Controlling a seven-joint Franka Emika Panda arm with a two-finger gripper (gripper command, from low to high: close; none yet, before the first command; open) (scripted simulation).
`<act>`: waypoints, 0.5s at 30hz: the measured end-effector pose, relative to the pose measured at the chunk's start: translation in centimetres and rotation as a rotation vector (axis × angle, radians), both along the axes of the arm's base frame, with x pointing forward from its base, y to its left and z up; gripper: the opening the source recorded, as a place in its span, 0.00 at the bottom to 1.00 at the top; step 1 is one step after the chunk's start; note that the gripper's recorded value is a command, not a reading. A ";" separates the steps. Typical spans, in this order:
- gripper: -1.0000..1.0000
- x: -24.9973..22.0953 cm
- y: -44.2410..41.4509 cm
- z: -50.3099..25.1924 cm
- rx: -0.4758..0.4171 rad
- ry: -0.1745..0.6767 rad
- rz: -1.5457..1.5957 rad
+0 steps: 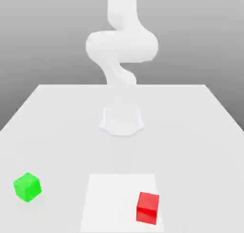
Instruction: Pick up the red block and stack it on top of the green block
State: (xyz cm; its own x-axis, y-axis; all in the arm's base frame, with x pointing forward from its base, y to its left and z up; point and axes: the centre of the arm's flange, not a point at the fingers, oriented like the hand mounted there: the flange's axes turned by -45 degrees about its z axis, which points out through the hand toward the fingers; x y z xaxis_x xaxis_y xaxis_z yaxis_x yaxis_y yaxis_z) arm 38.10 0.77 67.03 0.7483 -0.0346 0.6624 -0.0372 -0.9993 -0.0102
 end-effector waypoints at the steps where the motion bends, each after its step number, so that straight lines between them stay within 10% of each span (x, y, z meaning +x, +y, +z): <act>1: 0.50 1.4 0.3 -1.8 0.001 0.033 -0.011; 15: 0.50 10.2 3.4 -28.9 0.038 0.450 -0.132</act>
